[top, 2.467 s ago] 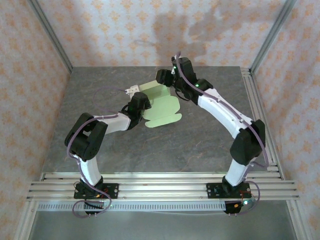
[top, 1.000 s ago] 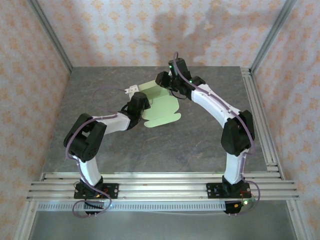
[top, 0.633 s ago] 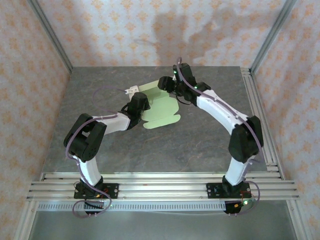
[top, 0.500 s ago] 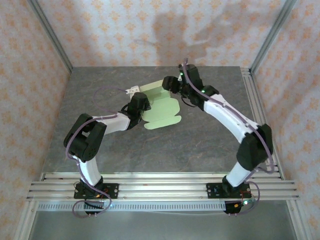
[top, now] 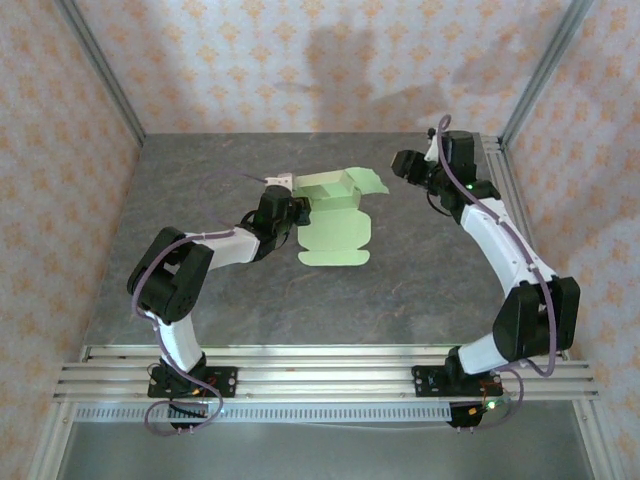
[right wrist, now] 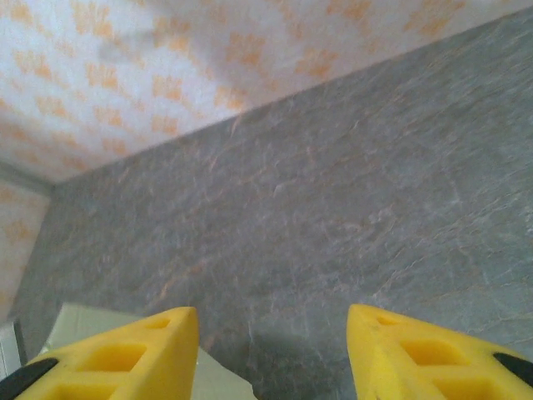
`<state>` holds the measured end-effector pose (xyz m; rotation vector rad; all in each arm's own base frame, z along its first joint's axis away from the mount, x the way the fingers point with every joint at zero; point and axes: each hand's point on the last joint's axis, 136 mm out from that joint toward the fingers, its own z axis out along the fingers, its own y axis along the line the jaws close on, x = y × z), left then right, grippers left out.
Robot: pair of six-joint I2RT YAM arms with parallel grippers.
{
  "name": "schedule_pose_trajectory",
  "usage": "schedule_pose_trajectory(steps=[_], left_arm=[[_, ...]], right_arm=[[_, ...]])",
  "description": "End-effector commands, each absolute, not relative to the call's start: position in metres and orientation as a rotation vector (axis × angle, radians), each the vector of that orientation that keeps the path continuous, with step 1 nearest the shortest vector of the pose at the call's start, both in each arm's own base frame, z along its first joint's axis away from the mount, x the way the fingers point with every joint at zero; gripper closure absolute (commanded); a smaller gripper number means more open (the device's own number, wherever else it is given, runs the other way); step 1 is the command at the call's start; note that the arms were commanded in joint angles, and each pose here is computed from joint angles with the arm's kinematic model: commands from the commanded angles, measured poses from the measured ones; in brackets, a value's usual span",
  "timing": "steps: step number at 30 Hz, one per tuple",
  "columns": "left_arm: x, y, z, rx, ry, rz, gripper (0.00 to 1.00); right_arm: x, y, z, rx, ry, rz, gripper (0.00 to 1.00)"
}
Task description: Fold the paper box
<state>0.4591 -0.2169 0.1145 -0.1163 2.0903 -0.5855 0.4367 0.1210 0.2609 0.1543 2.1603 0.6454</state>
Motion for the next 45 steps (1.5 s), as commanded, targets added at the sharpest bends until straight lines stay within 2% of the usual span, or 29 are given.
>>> schedule_pose_trajectory(steps=[1, 5, 12, 23, 32, 45], left_arm=[[0.461, -0.229, 0.146, -0.036, 2.006, -0.666, 1.00], [0.466, -0.223, 0.145, -0.088, 2.039, -0.628, 1.00], [0.471, -0.224, 0.147, -0.147, 2.071, -0.640, 1.00], [0.467, -0.227, 0.155, -0.132, 2.071, -0.671, 1.00], [0.465, -0.229, 0.158, -0.121, 2.073, -0.684, 1.00], [0.462, -0.233, 0.160, -0.099, 2.071, -0.707, 1.00]], right_arm=[[0.421, 0.153, 0.254, -0.055, 2.209, 0.804, 0.52], [0.409, 0.174, 0.253, -0.170, 2.206, 0.865, 0.56], [0.389, 0.207, 0.252, -0.347, 2.199, 0.900, 0.58], [0.395, 0.233, 0.243, -0.480, 2.193, 0.817, 0.62], [0.408, 0.234, 0.237, -0.539, 2.129, 0.597, 0.63], [0.424, 0.236, 0.232, -0.606, 2.056, 0.164, 0.76]])
